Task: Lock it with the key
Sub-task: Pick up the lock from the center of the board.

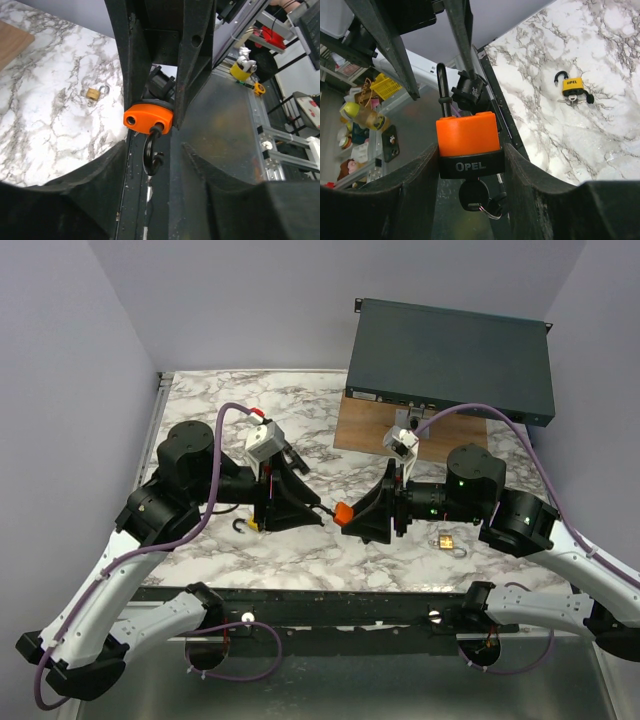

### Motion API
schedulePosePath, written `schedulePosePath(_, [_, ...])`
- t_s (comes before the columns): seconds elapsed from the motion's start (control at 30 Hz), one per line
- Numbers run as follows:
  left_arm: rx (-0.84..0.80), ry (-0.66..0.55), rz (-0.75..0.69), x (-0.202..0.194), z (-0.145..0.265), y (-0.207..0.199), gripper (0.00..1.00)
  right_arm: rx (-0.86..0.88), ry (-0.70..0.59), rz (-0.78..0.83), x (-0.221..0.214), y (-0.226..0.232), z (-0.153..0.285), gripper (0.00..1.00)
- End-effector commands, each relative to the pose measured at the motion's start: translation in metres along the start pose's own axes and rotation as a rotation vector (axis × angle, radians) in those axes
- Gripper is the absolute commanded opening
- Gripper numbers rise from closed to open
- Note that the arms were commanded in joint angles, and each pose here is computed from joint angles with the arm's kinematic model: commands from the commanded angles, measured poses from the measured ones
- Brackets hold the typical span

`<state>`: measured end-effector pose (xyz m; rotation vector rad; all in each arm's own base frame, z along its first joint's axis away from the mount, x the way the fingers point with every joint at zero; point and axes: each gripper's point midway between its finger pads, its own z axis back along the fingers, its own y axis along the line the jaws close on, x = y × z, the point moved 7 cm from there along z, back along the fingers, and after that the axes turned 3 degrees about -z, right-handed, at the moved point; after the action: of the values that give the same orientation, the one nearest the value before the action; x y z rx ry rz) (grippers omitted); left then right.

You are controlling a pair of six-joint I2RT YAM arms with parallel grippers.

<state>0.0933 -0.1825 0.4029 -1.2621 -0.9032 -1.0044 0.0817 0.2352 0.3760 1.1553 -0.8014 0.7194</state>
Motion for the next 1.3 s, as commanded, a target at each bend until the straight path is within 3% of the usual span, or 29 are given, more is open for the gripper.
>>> schedulePosePath(0.0, [-0.060, -0.015, -0.037, 0.006, 0.002, -0.008, 0.41, 0.059, -0.046, 0.025, 0.014, 0.017, 0.011, 0.17])
schedulePosePath(0.2, [-0.056, 0.000, -0.034, 0.004, 0.002, -0.007, 0.30, 0.055, -0.036, 0.026, 0.014, 0.016, 0.011, 0.17])
schedulePosePath(0.5, [-0.048, 0.016, -0.025, 0.003, 0.000, -0.003, 0.22, 0.049, -0.031, 0.025, 0.016, 0.016, 0.008, 0.17])
schedulePosePath(0.7, [-0.028, 0.015, -0.020, 0.002, 0.000, -0.001, 0.00, 0.036, -0.028, 0.024, 0.015, 0.013, 0.005, 0.17])
schedulePosePath(0.77, [-0.020, 0.005, -0.022, 0.004, 0.000, -0.001, 0.00, 0.028, -0.021, 0.024, 0.013, 0.010, 0.002, 0.19])
schedulePosePath(0.83, [-0.017, -0.011, -0.021, 0.006, 0.000, -0.001, 0.00, 0.011, -0.031, 0.028, 0.014, 0.007, 0.000, 0.31])
schedulePosePath(0.93, [0.031, -0.065, -0.016, 0.015, 0.000, 0.000, 0.00, -0.009, -0.079, 0.049, 0.021, 0.005, -0.001, 0.72])
schedulePosePath(1.0, [0.080, -0.110, -0.001, 0.023, 0.001, 0.001, 0.00, -0.015, -0.135, 0.081, 0.028, 0.005, -0.001, 0.87])
schedulePosePath(1.27, [0.183, -0.291, 0.030, 0.070, 0.014, -0.014, 0.00, -0.052, -0.453, 0.242, 0.074, 0.008, 0.005, 0.94])
